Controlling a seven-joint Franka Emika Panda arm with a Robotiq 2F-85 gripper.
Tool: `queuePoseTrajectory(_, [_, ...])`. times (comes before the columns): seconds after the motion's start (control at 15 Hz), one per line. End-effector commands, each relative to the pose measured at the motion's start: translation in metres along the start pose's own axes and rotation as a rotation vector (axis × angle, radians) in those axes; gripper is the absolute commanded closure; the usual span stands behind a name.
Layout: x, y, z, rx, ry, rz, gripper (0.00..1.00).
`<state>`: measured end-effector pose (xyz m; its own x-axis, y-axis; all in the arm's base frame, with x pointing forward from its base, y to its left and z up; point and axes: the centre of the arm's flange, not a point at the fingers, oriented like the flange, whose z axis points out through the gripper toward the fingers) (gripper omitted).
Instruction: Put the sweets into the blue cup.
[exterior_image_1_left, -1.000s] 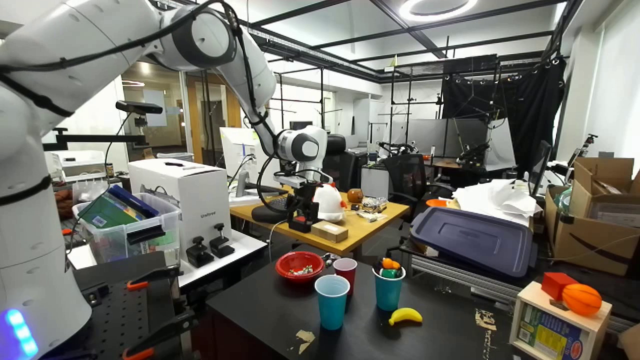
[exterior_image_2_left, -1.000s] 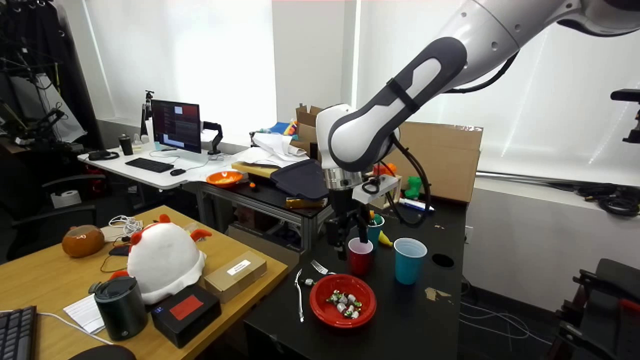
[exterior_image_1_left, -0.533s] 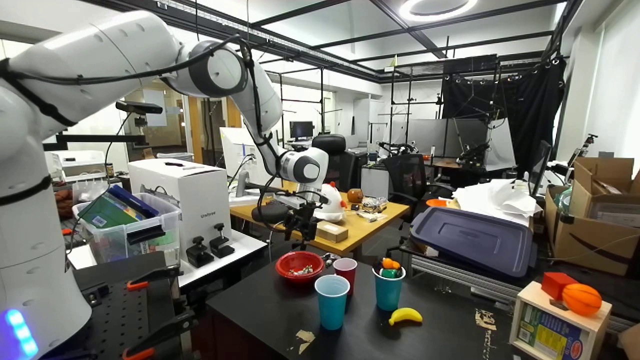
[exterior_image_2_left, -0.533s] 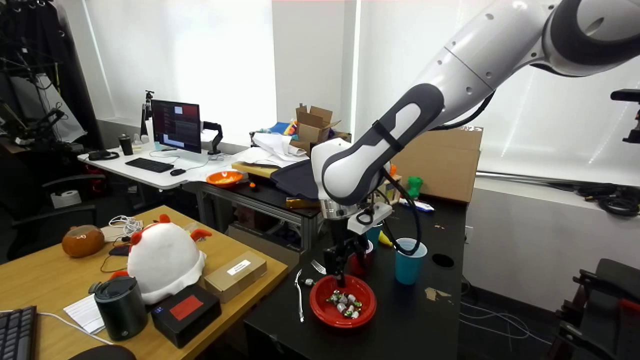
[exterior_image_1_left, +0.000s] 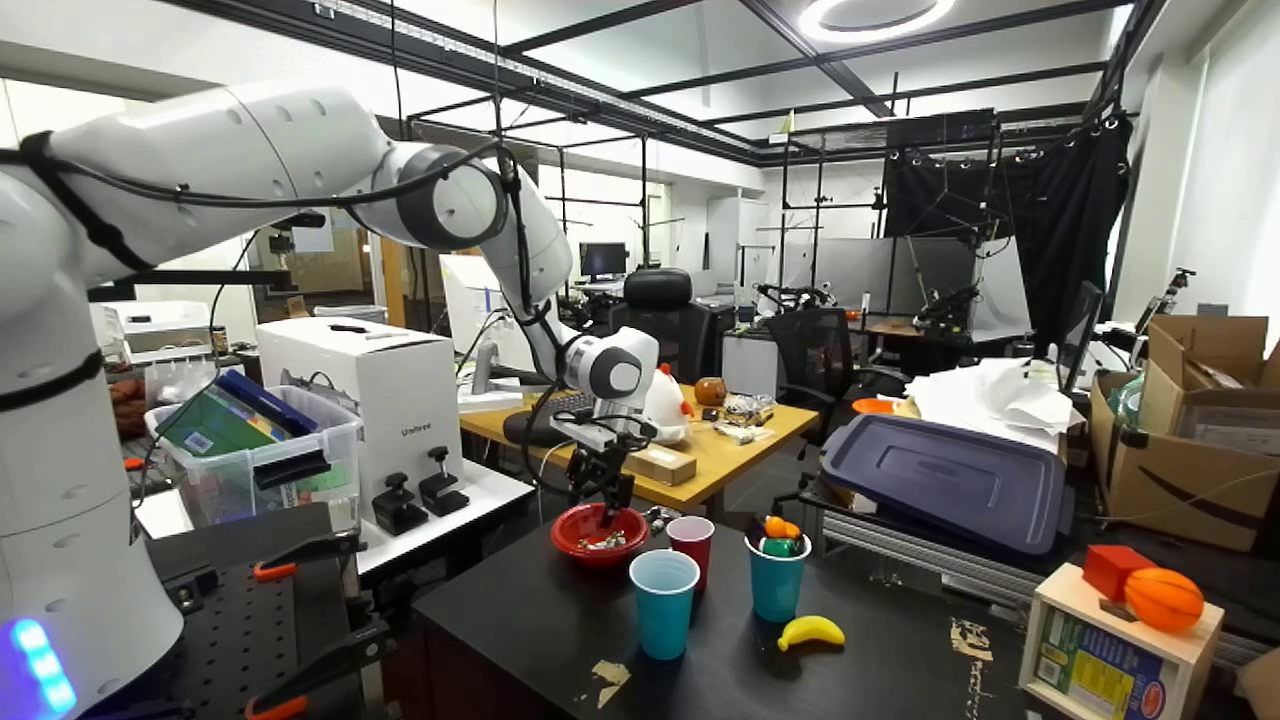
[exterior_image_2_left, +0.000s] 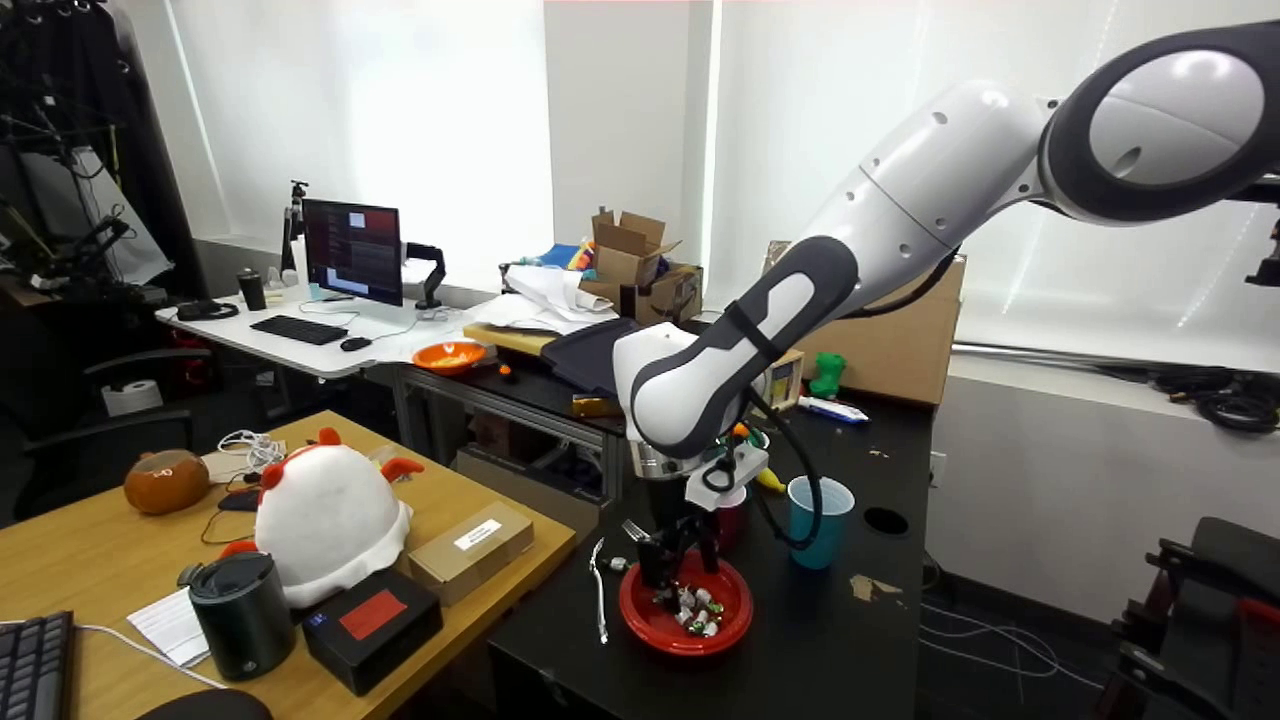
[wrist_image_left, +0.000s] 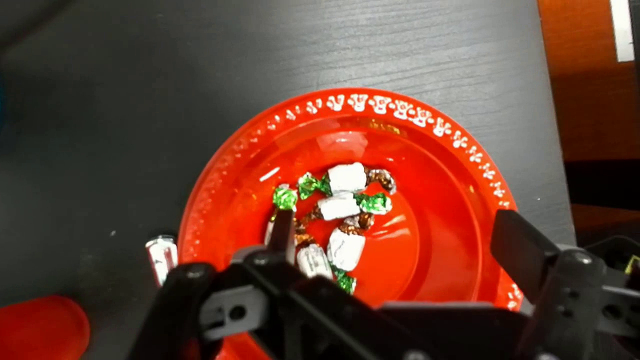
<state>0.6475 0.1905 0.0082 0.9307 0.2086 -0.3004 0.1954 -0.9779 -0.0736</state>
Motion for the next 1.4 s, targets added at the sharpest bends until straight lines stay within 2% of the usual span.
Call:
queuePoseTrajectory(0.0, [0.024, 0.011, 0.0, 0.02, 0.023, -0.024, 0.0])
queuePoseTrajectory(0.47, [0.038, 0.035, 0.009, 0.049, 0.03, -0.058, 0.0])
queuePoseTrajectory(0.93, [0.032, 0.012, 0.01, 0.135, -0.018, -0.177, 0.0])
queuePoseTrajectory(1.33, [0.031, 0.019, 0.023, 0.091, -0.017, -0.225, 0.0])
